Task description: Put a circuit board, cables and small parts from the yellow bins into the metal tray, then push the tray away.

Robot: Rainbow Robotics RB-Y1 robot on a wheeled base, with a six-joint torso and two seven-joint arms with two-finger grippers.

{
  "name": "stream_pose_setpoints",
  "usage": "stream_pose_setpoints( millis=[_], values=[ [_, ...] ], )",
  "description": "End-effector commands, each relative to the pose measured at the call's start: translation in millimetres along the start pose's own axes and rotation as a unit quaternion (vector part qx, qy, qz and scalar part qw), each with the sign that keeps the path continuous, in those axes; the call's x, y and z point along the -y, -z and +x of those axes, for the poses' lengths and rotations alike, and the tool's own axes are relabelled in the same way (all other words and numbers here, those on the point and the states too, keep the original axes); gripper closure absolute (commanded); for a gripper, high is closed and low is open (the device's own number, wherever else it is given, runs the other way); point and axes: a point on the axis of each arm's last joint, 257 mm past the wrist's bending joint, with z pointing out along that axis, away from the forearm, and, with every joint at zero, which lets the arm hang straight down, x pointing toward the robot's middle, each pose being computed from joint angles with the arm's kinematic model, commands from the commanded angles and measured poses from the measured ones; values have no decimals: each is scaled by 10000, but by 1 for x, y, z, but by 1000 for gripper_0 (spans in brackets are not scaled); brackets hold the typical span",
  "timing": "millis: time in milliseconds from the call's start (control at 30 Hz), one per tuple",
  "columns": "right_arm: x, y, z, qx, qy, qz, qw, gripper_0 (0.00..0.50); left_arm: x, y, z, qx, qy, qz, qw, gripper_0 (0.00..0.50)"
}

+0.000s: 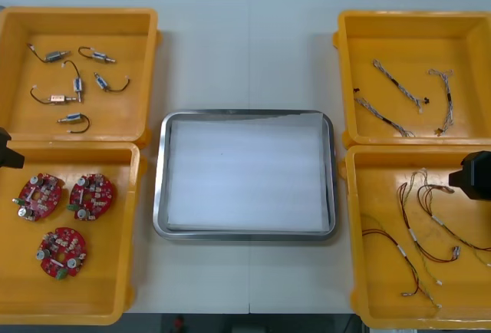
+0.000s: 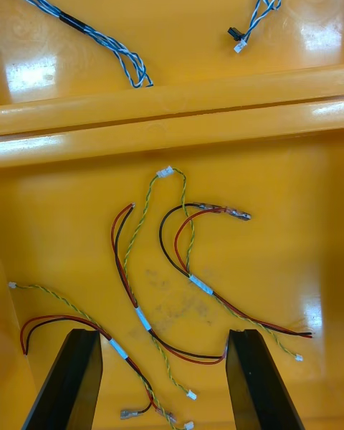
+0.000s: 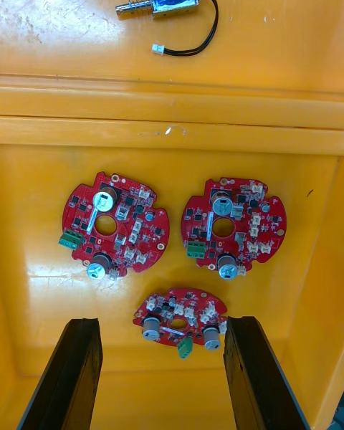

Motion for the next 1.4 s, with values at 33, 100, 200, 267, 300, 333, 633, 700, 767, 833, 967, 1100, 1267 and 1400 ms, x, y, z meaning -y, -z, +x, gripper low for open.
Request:
stream_pose_setpoints(
  millis=[33, 100, 200, 267, 300, 333, 633, 700, 767, 833, 967, 1100, 1267, 1400],
  values=[
    [3, 1, 3, 12, -242, 3, 9997, 0, -20, 14, -1, 71, -637, -315, 9974, 0],
    [3, 1, 3, 12, -242, 3, 9997, 0, -20, 14, -1, 71, -637, -315, 9974, 0],
    [3, 1, 3, 12, -242, 3, 9997, 0, -20, 14, -1, 71, -637, -315, 9974, 0],
    [3, 1, 3, 12, -242, 3, 9997, 0, -20, 14, -1, 71, -637, -315, 9974, 0],
    [3, 1, 3, 12, -242, 3, 9997, 0, -20, 14, -1, 71, -637, -315, 9974, 0],
    [3, 1, 3, 12, -242, 3, 9997, 0, -20, 14, -1, 71, -637, -315, 9974, 0],
    [3, 1, 3, 12, -242, 3, 9997, 0, -20, 14, -1, 71, -637, -315, 9974, 0],
    [3, 1, 3, 12, -242, 3, 9997, 0, -20, 14, -1, 71, -637, -315, 9974, 0],
    [3, 1, 3, 12, -242, 3, 9997, 0, -20, 14, -1, 71, -637, -315, 9974, 0],
    [3, 1, 3, 12, -242, 3, 9997, 0, -20, 14, -1, 71, -637, -315, 9974, 0],
    [3, 1, 3, 12, -242, 3, 9997, 0, -20, 14, -1, 71, -637, -315, 9974, 0],
    [3, 1, 3, 12, -242, 3, 9997, 0, -20, 14, -1, 71, -637, -315, 9974, 0],
    [3, 1, 3, 12, -242, 3, 9997, 0, -20, 14, -1, 71, -637, -315, 9974, 0],
    [3, 1, 3, 12, -242, 3, 9997, 0, -20, 14, -1, 71, -637, -315, 9974, 0]
  ],
)
